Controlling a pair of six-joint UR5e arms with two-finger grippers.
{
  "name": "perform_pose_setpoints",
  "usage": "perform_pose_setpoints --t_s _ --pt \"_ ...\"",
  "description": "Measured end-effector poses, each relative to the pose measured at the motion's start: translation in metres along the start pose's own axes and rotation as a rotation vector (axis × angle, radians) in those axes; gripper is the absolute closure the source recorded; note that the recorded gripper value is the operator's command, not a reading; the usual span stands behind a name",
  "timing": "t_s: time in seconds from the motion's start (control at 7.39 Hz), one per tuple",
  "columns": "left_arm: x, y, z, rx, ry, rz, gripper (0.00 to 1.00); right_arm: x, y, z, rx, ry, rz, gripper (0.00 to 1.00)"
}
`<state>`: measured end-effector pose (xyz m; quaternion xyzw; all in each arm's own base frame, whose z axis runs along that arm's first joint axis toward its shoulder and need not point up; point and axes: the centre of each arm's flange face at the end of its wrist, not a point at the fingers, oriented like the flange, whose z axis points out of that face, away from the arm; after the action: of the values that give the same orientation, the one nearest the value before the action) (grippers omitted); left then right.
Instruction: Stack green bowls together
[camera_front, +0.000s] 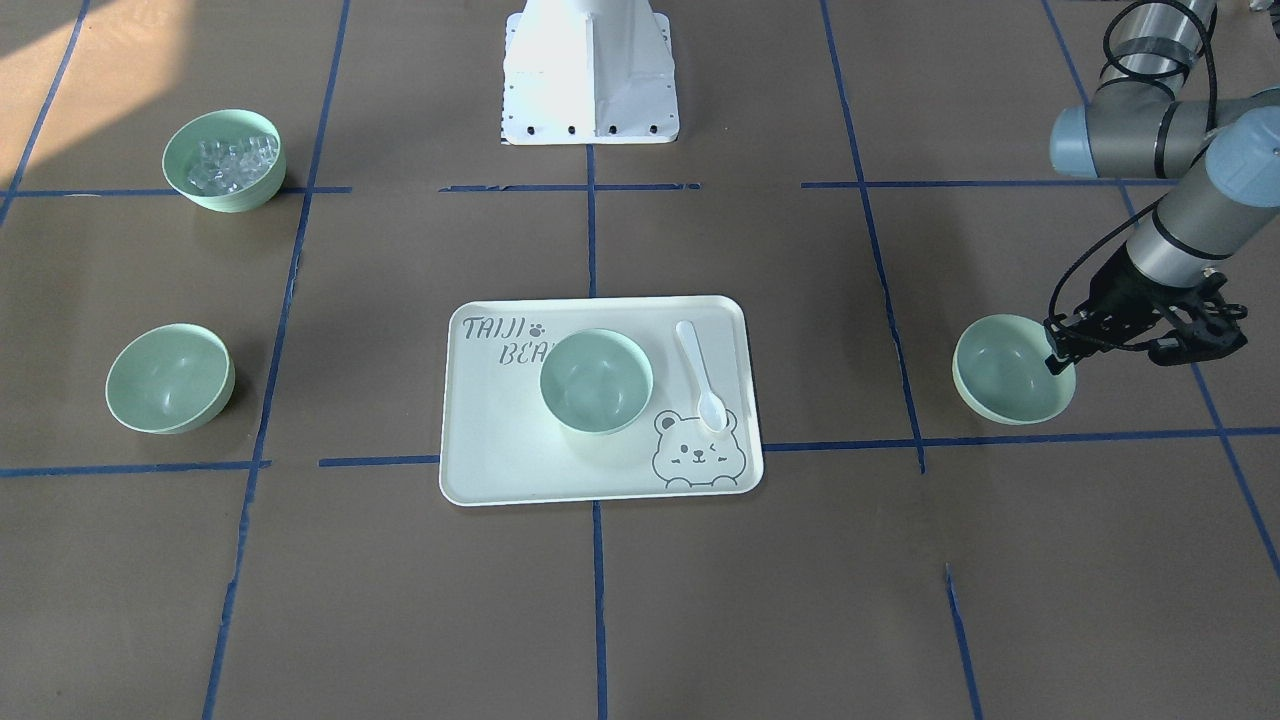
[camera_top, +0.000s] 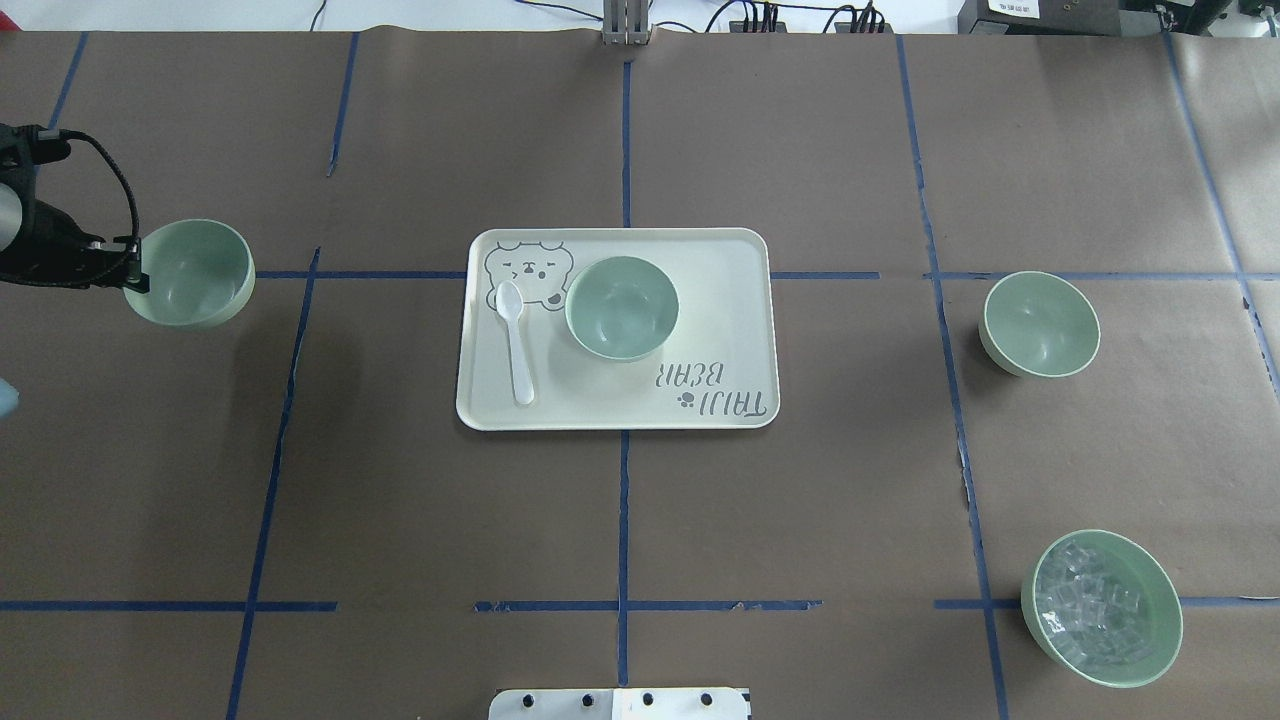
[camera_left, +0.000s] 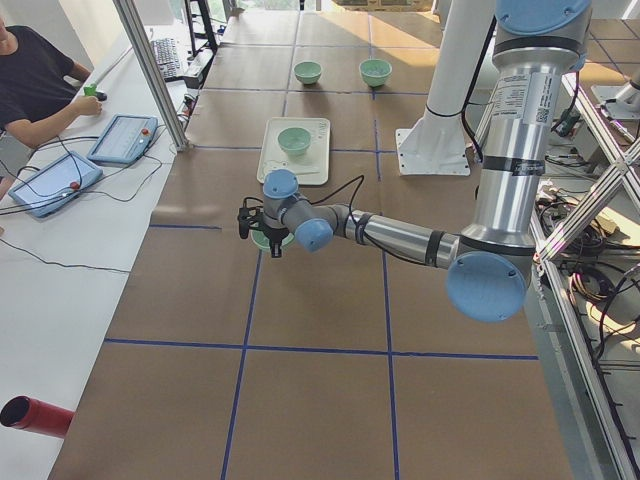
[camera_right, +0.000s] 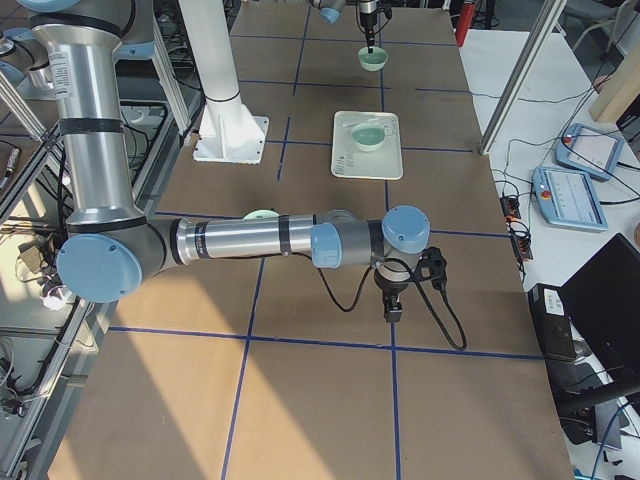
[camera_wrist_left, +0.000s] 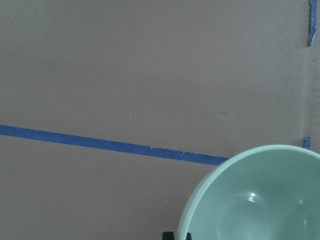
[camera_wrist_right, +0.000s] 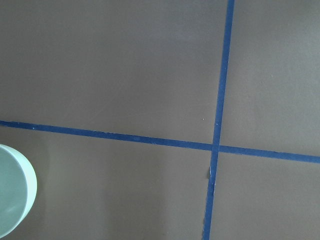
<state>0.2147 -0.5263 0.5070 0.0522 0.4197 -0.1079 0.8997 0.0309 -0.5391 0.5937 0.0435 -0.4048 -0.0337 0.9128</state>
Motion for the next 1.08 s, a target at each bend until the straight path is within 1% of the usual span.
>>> perform_pose_setpoints --t_s 0.14,0.27,0.41,0.68,0.81,1.08 --pt "0.023 -0.012 -0.015 0.000 -0.001 -0.020 1.00 -0.013 -0.004 0.006 0.013 -0.006 0.013 0.00" --pt "0.059 -0.028 -0.030 0.002 0.002 -0.060 1.00 -0.034 -0.007 0.020 0.040 -0.019 0.040 0.00" --pt "0.093 -0.039 -0.042 0.006 0.013 -0.123 1.00 -0.062 -0.007 0.039 0.066 -0.044 0.068 0.00" --pt "0.142 -0.048 -0.060 0.016 0.054 -0.256 1.00 -0.117 -0.002 0.076 0.092 -0.093 0.118 0.00" --pt "0.160 -0.049 -0.067 0.019 0.074 -0.305 1.00 -0.139 0.003 0.095 0.092 -0.094 0.133 0.00" --pt "0.183 -0.047 -0.074 0.016 0.099 -0.357 1.00 -0.169 0.012 0.127 0.077 -0.072 0.124 0.00"
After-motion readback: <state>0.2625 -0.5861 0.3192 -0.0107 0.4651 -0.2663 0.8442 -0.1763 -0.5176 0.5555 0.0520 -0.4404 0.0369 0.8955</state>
